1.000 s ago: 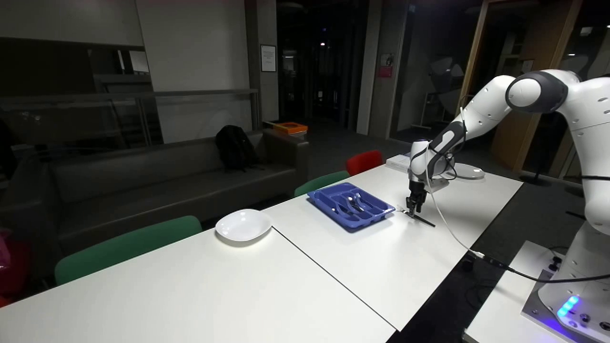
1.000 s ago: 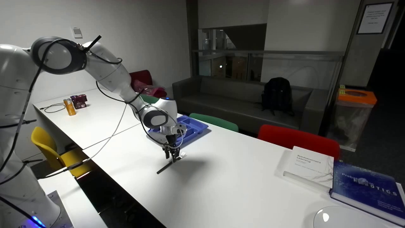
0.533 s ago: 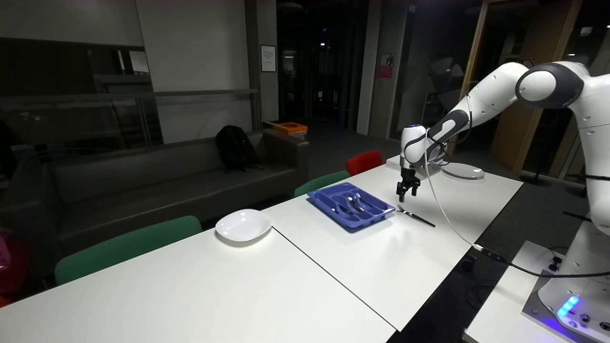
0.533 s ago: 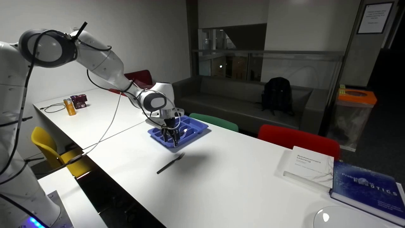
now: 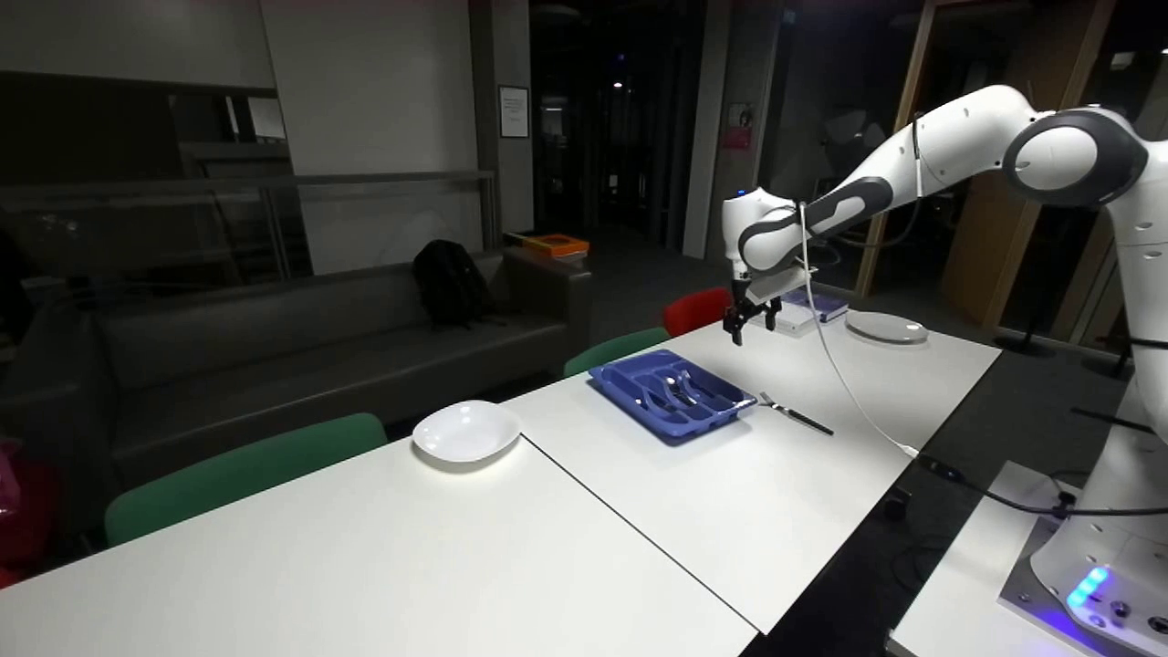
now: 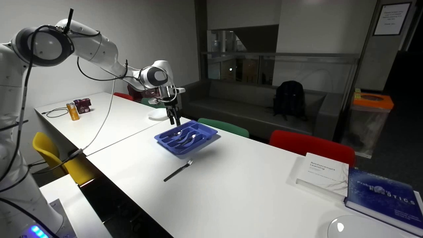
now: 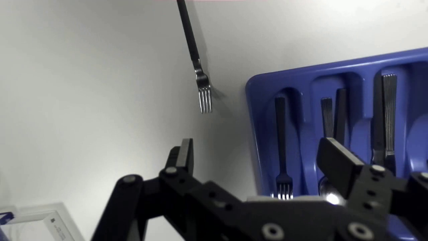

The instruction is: Remove two forks from the tray

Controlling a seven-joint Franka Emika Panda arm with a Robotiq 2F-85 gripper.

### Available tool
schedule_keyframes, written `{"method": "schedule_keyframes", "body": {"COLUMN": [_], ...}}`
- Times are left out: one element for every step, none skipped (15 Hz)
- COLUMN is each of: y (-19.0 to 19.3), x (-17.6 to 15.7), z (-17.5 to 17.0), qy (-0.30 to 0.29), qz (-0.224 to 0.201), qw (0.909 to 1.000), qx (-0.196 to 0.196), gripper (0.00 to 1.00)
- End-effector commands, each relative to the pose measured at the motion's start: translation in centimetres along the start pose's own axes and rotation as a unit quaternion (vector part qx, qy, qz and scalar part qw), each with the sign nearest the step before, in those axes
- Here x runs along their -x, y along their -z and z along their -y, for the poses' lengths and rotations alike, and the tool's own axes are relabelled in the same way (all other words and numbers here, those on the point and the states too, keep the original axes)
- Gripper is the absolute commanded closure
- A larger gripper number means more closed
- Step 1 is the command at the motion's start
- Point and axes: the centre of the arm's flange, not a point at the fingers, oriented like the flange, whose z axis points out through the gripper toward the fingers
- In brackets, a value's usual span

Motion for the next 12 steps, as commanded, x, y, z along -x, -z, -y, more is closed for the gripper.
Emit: {"method": "schedule_keyframes", "body": {"y": [2.1,2.0,1.5,0.8,-0.3,-1.4,-2.6,-3.6,-4.4,-5.1,-5.8,-6.1], "x": [-4.0,-4.8,-5.5,-6.2,-7.2,-7.8,-8.6,-9.3,-9.9,-10.3,-10.8,-11.1], "z": [3.9,5.0,6.1,7.0,7.7,8.4,9.0,9.5,9.9,10.4,10.8,11.0], "qy": [-0.059,-0.063,-0.055,-0.041,-0.01,0.007,0.027,0.044,0.062,0.092,0.112,0.13], "qz": [0.013,0.019,0.021,0.024,0.023,0.022,0.016,0.009,0.001,-0.011,-0.02,-0.031], "qw": [0.997,0.996,0.9955,0.9947,0.9947,0.9939,0.9939,0.9933,0.9926,0.9907,0.9886,0.9866], "qx": [0.048,0.061,0.075,0.091,0.1,0.108,0.106,0.106,0.105,0.1,0.098,0.093], "gripper": [0.0,0.0,0.0,0.0,0.0,0.0,0.0,0.0,0.0,0.0,0.0,0.0]}}
